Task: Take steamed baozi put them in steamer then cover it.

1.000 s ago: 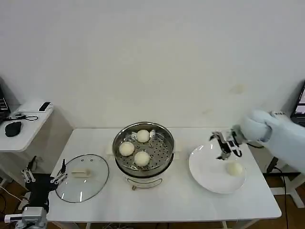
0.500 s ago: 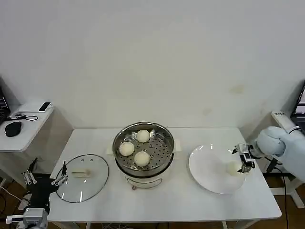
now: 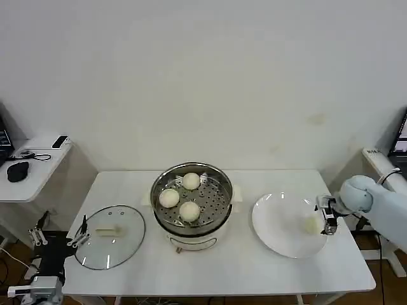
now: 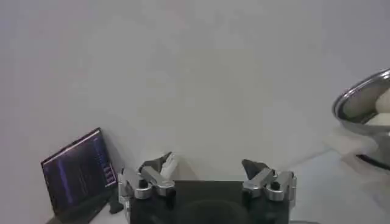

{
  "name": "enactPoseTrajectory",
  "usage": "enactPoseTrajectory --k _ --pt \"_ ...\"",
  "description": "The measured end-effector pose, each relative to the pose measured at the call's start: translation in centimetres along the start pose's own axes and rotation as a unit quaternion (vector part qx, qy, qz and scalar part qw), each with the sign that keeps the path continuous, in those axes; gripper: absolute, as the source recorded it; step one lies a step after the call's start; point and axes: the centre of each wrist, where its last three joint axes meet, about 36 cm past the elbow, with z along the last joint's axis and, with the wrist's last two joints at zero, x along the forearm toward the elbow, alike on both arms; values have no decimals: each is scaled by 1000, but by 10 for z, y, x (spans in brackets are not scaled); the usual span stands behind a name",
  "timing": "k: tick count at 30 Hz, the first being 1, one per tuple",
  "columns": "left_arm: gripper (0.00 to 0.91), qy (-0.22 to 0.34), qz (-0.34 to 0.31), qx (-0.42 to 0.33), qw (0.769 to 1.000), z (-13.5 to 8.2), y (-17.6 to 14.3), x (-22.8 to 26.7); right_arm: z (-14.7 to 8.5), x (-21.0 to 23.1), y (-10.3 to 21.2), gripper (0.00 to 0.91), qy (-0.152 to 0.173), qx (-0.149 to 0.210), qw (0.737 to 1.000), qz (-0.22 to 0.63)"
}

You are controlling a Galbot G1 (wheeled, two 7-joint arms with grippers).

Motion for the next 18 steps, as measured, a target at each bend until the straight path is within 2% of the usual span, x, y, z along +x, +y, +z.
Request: enactPoseTrajectory --k 8,18 --pt "907 3 -4 -1 1000 2 3 1 -7 -15 -5 776 8 -1 1000 -7" --pt "907 1 -5 0 1000 0 3 1 -14 -23 -7 695 10 -1 1000 -12"
